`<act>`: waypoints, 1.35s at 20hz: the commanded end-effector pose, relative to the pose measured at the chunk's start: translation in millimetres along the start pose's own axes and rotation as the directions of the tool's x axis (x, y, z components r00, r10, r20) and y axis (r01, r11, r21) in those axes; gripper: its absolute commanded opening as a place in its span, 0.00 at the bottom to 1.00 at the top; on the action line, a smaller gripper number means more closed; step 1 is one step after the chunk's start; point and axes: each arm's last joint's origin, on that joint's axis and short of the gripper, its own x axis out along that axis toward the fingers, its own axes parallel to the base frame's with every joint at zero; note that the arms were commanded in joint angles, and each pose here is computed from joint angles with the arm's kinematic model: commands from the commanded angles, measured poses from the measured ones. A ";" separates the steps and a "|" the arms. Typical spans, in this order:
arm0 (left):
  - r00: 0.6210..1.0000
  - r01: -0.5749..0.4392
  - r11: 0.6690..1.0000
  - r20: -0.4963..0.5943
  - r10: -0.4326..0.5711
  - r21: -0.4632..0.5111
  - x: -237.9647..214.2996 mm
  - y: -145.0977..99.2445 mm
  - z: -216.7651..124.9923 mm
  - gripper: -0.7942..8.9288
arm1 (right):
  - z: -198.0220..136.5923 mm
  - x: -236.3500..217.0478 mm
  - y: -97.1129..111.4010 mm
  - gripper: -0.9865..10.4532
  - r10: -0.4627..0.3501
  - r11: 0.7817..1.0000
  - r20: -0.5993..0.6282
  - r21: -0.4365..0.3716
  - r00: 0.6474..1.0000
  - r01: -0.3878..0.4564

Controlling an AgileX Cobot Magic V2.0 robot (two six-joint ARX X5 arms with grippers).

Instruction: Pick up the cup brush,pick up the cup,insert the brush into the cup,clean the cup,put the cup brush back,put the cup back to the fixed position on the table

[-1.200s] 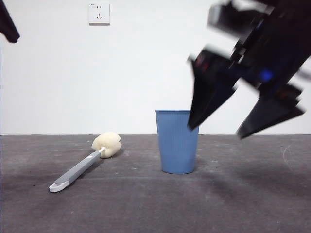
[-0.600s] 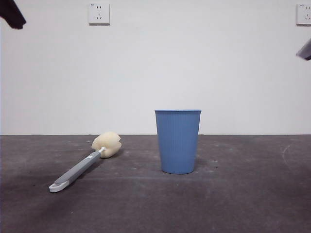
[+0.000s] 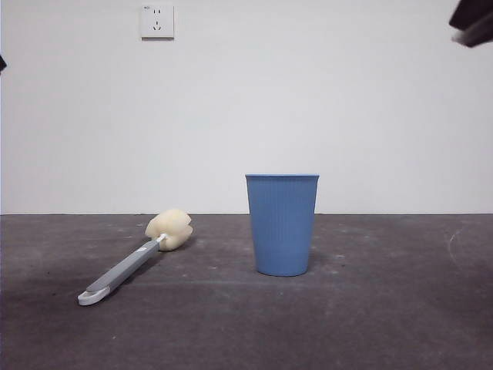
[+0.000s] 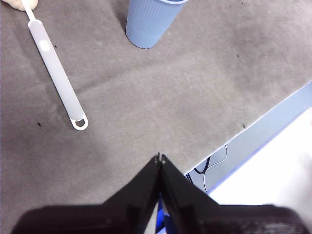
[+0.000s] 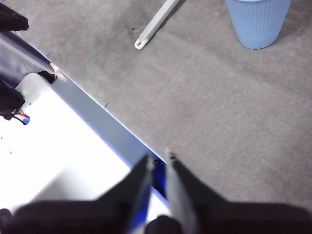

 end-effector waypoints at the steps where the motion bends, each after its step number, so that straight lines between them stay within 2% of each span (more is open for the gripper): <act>1: 1.000 -0.004 1.000 0.002 0.004 0.013 0.8 0.4 -0.5 0.07 | 1.5 -0.7 0.8 0.08 0.002 1.000 0.013 0.000 1.000 -0.002; 16: 1.000 -0.007 1.000 0.003 0.007 0.014 0.8 0.4 -0.4 0.08 | 1.2 -0.7 0.6 0.09 0.000 1.000 0.010 0.004 1.000 0.000; 18: 0.996 -0.074 0.996 0.049 0.071 0.057 -1.0 2.2 1.4 0.08 | 1.2 -0.7 0.6 0.09 0.000 1.000 0.010 0.004 1.000 0.000; 19: 0.985 -0.137 0.983 0.124 0.122 0.119 -2.7 3.2 6.3 0.08 | 1.2 -0.7 0.6 0.09 0.000 1.000 0.010 0.004 1.000 0.000; 21: 0.923 -0.256 0.922 0.356 0.144 0.292 -9.2 5.4 25.8 0.08 | 1.2 -0.7 0.6 0.09 0.000 1.000 0.010 0.004 1.000 0.000; 22: 0.863 -0.319 0.886 0.489 0.125 0.337 -15.1 8.4 36.1 0.08 | 1.2 -0.7 0.6 0.09 0.000 1.000 0.010 0.004 1.000 0.000; 23: 0.796 -0.374 0.870 0.592 0.123 0.322 -20.4 13.0 42.4 0.08 | 1.2 -0.7 0.6 0.09 -0.001 1.000 0.010 0.004 1.000 0.001; 24: 0.707 -0.440 0.852 0.695 0.132 0.286 -25.7 20.5 45.1 0.08 | 1.2 -0.7 0.5 0.09 -0.003 1.000 0.010 0.005 1.000 0.003; 26: 0.567 -0.534 0.824 0.804 0.181 0.191 -30.0 34.7 38.6 0.08 | 1.2 -0.7 0.5 0.09 -0.003 1.000 0.011 0.004 1.000 0.003; 27: 0.514 -0.569 0.808 0.833 0.205 0.152 -28.8 41.9 30.7 0.08 | 1.2 -0.7 0.5 0.09 -0.003 1.000 0.011 0.004 1.000 0.003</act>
